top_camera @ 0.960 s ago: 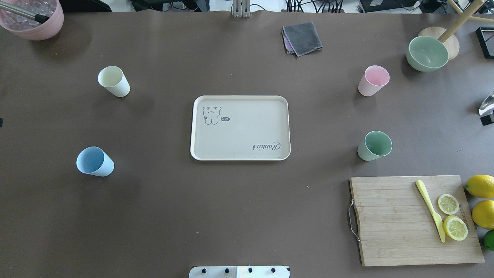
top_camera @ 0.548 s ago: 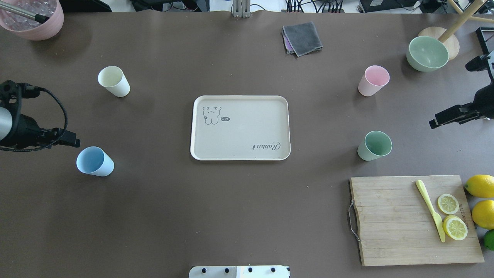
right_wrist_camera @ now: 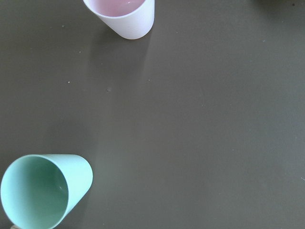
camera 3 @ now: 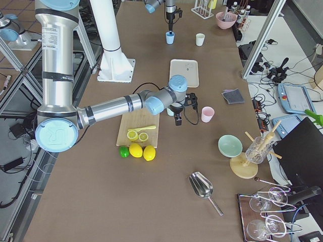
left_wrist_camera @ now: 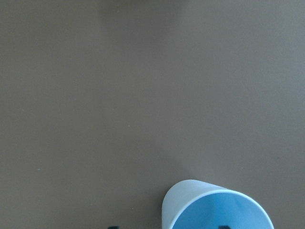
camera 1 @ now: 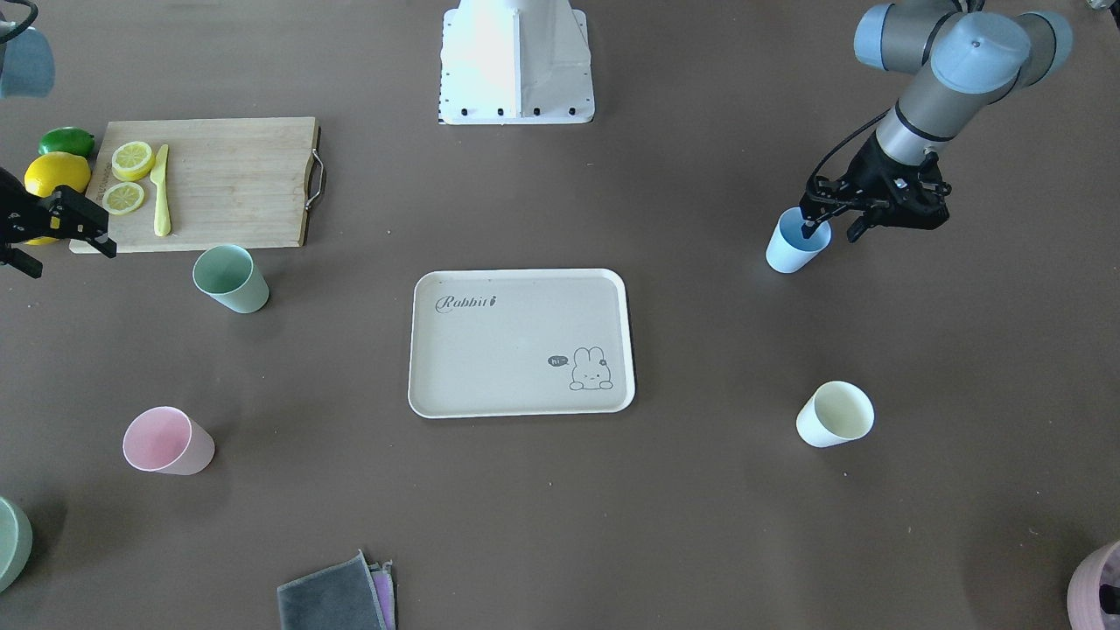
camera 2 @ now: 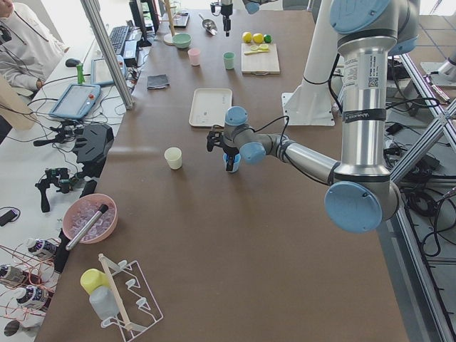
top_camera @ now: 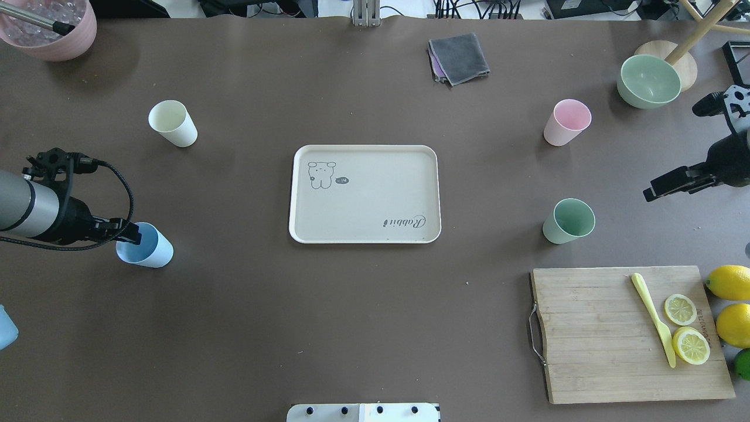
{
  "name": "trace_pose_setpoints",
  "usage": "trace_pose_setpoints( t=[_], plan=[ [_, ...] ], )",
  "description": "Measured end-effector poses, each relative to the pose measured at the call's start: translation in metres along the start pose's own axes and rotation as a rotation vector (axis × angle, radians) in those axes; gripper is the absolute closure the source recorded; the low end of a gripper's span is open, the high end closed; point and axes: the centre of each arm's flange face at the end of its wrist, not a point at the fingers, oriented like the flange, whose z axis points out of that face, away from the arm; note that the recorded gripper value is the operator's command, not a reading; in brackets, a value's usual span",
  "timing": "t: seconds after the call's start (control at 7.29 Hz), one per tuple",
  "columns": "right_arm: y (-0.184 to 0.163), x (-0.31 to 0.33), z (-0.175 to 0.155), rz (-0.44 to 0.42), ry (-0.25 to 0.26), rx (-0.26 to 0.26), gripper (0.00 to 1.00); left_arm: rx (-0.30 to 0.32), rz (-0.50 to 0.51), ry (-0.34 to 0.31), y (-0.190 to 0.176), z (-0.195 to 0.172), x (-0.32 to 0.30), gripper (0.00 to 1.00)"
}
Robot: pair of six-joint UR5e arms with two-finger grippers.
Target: Place all cups on tray
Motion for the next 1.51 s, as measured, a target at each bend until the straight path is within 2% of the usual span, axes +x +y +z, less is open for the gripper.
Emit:
trace_pose_setpoints(
  t=[0.14,0.55,0.82,0.96,1.23,1.51],
  plan=[
    [-0.002,-0.001,0.004,0.001,0.001,-0.006,0.01,-0.002,0.0,-0.001,-0.001,0.002,0.001,1.0],
    [-0.022,-0.019,0.028,0.0,-0.008,-0.034,0.01,0.0,0.003,0.017,-0.005,0.0,0.012,1.0],
    [-0.026,-0.049,0.044,0.02,-0.027,-0.059,0.01,0.02,0.022,0.054,-0.018,-0.007,0.039,1.0],
    [-0.026,-0.063,0.052,0.028,-0.032,-0.071,0.03,0.032,0.023,0.075,-0.03,-0.012,0.063,1.0],
    [-0.023,-0.074,0.064,0.03,-0.024,-0.085,0.09,0.032,-0.042,0.085,-0.074,-0.026,0.153,1.0],
    [-0.019,-0.078,0.079,0.025,-0.016,-0.109,0.1,0.013,-0.091,0.071,-0.082,-0.014,0.235,1.0]
  ],
)
